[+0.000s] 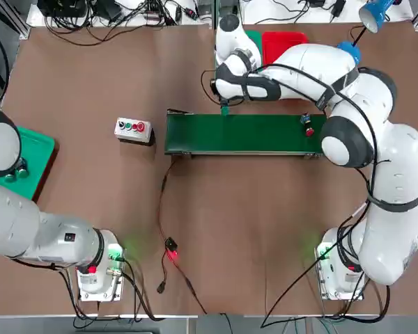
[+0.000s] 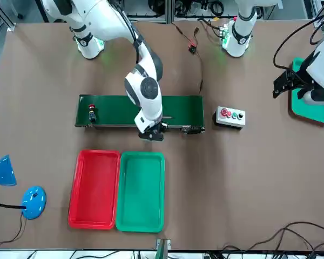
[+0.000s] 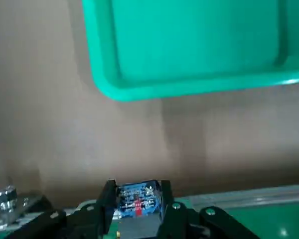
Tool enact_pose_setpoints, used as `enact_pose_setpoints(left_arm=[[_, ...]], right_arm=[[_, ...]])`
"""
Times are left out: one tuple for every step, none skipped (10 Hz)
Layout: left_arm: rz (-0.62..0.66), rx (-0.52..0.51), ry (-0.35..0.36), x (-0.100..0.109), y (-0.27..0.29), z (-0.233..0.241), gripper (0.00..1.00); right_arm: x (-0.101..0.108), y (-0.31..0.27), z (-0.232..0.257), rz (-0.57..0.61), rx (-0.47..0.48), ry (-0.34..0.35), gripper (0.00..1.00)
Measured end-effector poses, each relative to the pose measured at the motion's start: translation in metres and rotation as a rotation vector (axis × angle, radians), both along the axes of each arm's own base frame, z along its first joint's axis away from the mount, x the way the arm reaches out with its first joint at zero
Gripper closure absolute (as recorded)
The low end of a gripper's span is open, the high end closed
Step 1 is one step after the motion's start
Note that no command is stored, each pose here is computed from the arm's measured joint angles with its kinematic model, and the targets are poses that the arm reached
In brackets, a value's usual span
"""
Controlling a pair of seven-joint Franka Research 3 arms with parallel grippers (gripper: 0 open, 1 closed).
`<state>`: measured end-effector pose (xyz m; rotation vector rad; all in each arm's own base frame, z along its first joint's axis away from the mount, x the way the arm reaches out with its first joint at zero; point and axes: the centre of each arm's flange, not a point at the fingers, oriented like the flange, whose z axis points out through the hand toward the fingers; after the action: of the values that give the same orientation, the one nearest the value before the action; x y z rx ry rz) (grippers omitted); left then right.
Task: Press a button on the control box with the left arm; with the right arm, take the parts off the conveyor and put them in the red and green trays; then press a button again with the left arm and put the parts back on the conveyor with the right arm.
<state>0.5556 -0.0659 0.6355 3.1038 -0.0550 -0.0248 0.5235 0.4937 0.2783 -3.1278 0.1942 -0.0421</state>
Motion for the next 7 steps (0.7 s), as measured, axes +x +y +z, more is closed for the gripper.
enact_pose_setpoints(left_arm=[[-0.004, 0.0, 0.0, 0.0, -0.002, 0.0, 0.0], [-0.006, 0.0, 0.0, 0.0, -0.003, 0.0, 0.0], [-0.006, 0.0, 0.0, 0.0, -0.003, 0.0, 0.0], [-0.006, 0.0, 0.0, 0.0, -0.003, 0.0, 0.0], [-0.006, 0.0, 0.0, 0.0, -0.003, 0.0, 0.0], [-0.006, 0.0, 0.0, 0.0, -0.003, 0.0, 0.0], [-0.006, 0.0, 0.0, 0.0, -0.003, 0.0, 0.0]], right_arm=[[-0.006, 0.005, 0.003, 0.002, -0.003, 0.004, 0.59], [-0.012, 0.012, 0.011, -0.002, 0.002, -0.001, 0.59], [-0.02, 0.02, 0.022, -0.007, 0.013, -0.007, 0.59], [-0.031, 0.031, 0.035, -0.017, 0.03, -0.016, 0.59], [-0.041, 0.042, 0.044, -0.026, 0.046, -0.028, 0.59], [-0.05, 0.052, 0.048, -0.034, 0.065, -0.041, 0.59], [-0.056, 0.059, 0.048, -0.038, 0.078, -0.049, 0.59]])
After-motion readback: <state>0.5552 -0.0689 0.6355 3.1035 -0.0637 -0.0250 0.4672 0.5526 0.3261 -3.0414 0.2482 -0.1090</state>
